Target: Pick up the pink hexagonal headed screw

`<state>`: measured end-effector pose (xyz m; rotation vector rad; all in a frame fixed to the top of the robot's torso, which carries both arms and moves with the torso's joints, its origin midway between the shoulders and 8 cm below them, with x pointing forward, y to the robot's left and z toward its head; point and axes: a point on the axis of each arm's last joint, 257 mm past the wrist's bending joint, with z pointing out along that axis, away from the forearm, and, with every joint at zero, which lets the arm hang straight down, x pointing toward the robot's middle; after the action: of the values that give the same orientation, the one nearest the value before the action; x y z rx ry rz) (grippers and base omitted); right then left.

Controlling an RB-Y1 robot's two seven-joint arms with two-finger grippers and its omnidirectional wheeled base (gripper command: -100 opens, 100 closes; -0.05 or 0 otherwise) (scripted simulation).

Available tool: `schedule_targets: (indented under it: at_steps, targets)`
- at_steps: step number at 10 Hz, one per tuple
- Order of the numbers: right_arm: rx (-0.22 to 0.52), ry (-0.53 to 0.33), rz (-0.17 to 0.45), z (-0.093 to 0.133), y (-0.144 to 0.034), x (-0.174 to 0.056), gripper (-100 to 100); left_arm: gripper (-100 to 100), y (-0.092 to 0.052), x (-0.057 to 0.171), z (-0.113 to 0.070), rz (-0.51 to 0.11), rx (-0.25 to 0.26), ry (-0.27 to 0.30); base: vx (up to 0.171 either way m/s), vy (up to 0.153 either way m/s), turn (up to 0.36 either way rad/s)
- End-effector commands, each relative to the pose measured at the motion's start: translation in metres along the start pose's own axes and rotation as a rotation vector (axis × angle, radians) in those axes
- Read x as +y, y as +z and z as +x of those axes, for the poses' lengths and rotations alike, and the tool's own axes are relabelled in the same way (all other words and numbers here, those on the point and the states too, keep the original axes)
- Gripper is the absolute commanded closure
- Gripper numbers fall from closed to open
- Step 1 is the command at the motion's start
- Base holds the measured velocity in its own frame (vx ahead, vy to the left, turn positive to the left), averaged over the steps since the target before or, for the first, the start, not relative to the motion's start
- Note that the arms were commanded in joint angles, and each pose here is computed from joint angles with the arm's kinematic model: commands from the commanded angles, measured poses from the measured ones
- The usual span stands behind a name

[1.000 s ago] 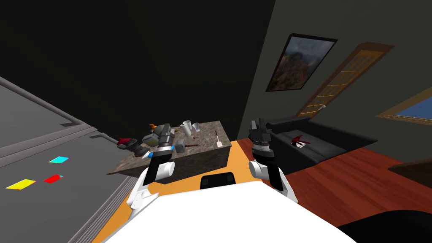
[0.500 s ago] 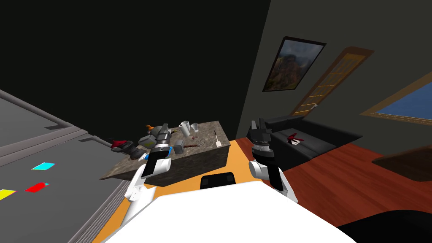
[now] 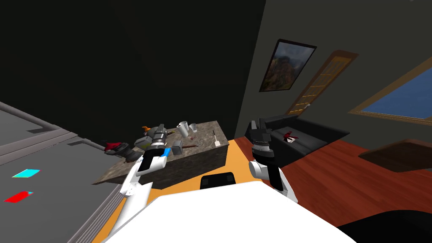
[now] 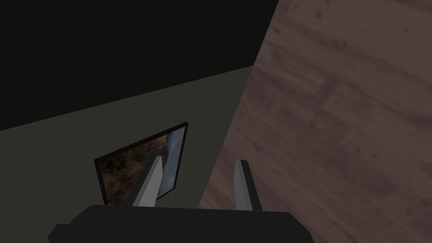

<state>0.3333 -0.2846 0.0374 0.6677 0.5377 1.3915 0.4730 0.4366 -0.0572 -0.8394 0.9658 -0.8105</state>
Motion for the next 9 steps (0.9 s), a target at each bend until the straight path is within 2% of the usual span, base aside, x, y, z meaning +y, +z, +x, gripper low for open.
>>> schedule_targets:
  at_steps: [1,2,3,4,5,6,7,9]
  targets:
    - [0.0,0.0,0.0,0.0,0.0,0.0,0,-100,0.008,0.017,-0.017,-0.053,-0.031,0.025,-0.013,-0.01,-0.094]
    - [0.0,0.0,0.0,0.0,0.0,0.0,0,-100,0.007,0.023,-0.017,-0.077,-0.03,0.025,-0.012,-0.008,-0.052]
    - [0.0,0.0,0.0,0.0,0.0,0.0,0,-100,0.014,0.035,-0.034,-0.112,-0.059,0.043,-0.017,-0.015,-0.097]
    - [0.0,0.0,0.0,0.0,0.0,0.0,0,-100,0.013,0.043,-0.034,-0.144,-0.059,0.042,-0.014,-0.014,-0.056]
    - [0.0,0.0,0.0,0.0,0.0,0.0,0,-100,0.019,0.055,-0.051,-0.182,-0.089,0.056,-0.011,-0.023,-0.112]
    - [0.0,0.0,0.0,0.0,0.0,0.0,0,-100,0.017,0.062,-0.052,-0.211,-0.089,0.055,-0.009,-0.019,-0.047]
    - [0.0,0.0,0.0,0.0,0.0,0.0,0,-100,0.022,0.075,-0.069,-0.25,-0.119,0.066,-0.012,-0.029,-0.105]
    - [0.0,0.0,0.0,0.0,0.0,0.0,0,-100,0.02,0.082,-0.069,-0.279,-0.119,0.064,-0.003,-0.018,-0.018]
